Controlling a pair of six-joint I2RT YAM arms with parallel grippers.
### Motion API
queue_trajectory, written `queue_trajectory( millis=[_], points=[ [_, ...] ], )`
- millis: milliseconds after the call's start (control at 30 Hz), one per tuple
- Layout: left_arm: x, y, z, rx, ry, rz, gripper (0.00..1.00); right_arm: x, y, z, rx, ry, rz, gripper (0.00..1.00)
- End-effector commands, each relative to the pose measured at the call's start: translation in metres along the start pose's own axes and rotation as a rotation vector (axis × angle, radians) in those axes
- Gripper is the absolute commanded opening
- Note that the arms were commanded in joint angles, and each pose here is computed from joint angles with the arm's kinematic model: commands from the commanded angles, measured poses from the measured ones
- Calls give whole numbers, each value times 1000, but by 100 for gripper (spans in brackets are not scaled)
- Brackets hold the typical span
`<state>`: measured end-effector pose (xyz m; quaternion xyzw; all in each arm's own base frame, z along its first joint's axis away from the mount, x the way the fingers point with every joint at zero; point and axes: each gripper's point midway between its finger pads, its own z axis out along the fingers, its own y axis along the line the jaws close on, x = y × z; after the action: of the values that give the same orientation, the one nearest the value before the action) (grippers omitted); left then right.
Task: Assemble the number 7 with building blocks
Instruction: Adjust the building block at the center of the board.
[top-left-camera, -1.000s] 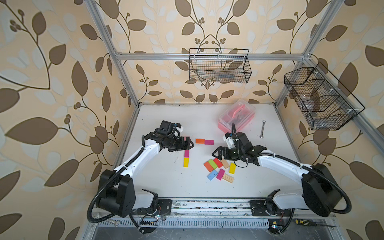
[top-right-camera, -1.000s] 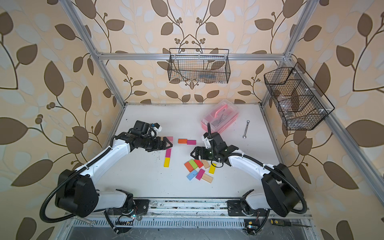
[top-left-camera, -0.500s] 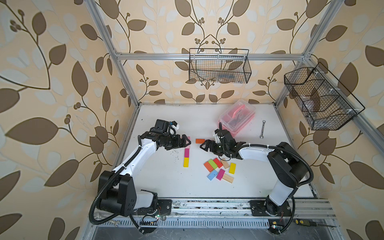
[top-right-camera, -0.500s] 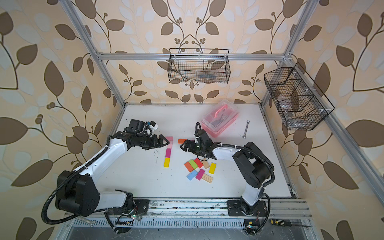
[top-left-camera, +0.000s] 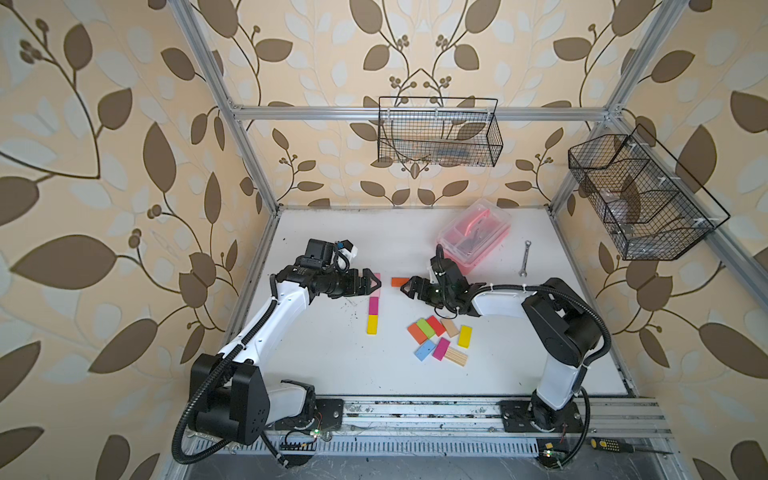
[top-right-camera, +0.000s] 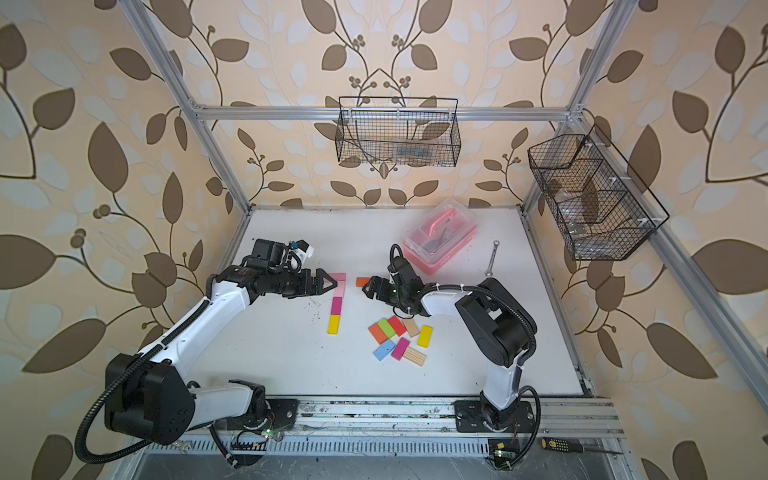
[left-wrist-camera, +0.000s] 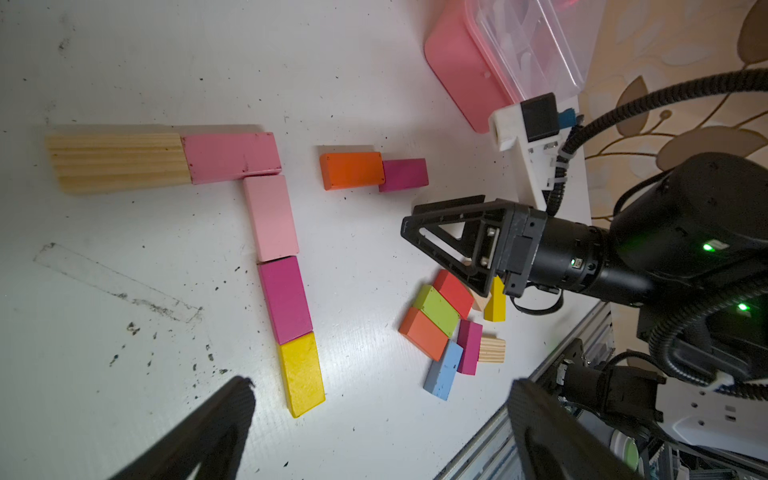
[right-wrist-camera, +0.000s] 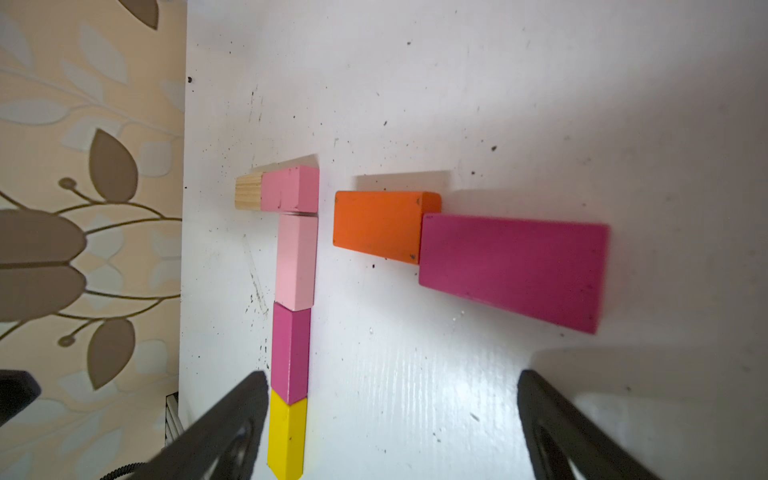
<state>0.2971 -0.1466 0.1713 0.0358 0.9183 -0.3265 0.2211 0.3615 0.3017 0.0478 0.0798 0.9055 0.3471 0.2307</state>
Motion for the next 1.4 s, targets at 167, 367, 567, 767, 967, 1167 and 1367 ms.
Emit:
queue_trajectory(
  millis=[167,367,567,767,967,1167,1367],
  points=[
    [0,-3,-6,26,-7,11,98,-3,-8,13,28,-5,5,94],
    [0,-3,-6,27,-7,9,98,-1,-4,19,20,5,3,94],
    [0,-4,-7,31,-8,11,98,-2,-7,19,26,5,6,93],
    [0,-4,-7,32,-10,10,98,-6,-13,20,35,4,11,93],
    [0,-3,-6,34,-7,6,98,-4,-16,22,31,15,15,93],
    [0,-2,-5,35,-2,2,98,-3,-13,26,19,23,15,93],
    [0,-2,-5,34,-1,0,98,3,-4,30,1,39,1,93]
  ],
)
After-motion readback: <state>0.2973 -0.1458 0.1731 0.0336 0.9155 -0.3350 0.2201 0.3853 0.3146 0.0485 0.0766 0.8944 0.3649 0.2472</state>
